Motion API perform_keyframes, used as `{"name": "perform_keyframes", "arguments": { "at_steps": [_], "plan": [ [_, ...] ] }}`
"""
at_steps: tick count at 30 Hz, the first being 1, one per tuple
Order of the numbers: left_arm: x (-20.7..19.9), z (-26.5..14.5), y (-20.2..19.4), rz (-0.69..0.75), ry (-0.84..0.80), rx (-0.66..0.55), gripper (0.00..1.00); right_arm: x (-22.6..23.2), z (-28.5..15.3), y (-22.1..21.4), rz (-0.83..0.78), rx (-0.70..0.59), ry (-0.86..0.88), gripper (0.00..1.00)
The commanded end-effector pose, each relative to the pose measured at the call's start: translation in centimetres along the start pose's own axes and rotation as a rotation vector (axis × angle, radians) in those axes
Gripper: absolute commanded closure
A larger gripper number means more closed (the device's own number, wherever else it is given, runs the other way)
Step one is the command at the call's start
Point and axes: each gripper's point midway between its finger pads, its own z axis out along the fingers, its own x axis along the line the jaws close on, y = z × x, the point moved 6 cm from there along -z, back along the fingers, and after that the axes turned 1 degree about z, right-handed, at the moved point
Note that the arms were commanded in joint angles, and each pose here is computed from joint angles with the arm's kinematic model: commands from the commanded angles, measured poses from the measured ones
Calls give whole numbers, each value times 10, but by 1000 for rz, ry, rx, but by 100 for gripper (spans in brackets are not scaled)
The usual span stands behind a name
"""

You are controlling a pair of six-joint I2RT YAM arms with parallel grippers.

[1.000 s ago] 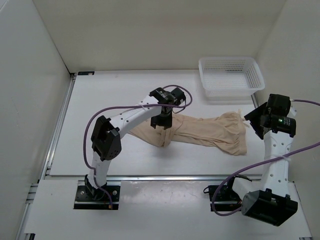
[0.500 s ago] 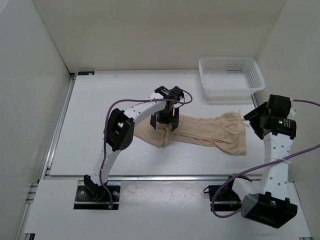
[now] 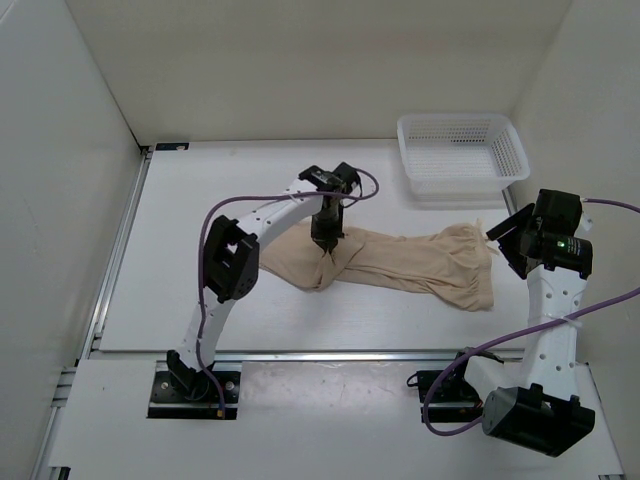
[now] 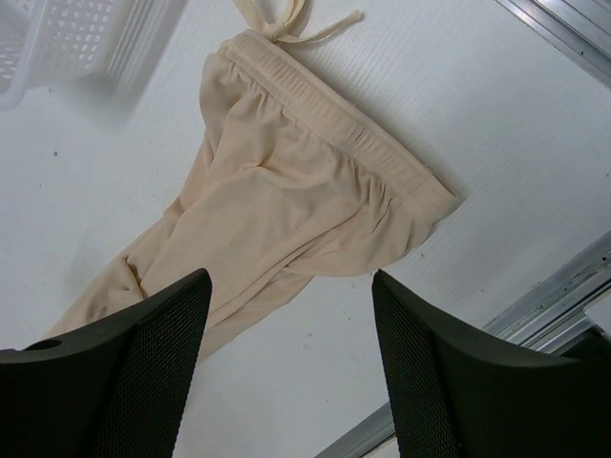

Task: Fold and stack the trousers
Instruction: Flatten the trousers out

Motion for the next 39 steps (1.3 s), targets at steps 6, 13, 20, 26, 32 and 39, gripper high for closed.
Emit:
{"name": "perform_keyframes", "arguments": {
  "at_steps": [6, 13, 20, 26, 32, 39],
  "plan": [
    [-43, -141, 23, 60, -323, -326, 90, 8, -12, 6, -22, -29, 48, 27],
    [-117, -82, -33, 257, -469, -92, 40, 7, -11, 7, -21, -36, 39, 27],
    [-99, -83, -37, 302, -325, -87, 17, 5, -11, 6, -22, -34, 26, 27],
    [-49, -109, 8, 170, -310, -206, 68, 5, -11, 6, -22, -34, 26, 27],
    [21, -105, 28, 18, -180, -210, 90, 7, -12, 6, -68, -34, 45, 28],
    [115, -83, 24, -165, -65, -172, 18, 30, -6, -9, -241, 69, 189, 59]
  ]
}}
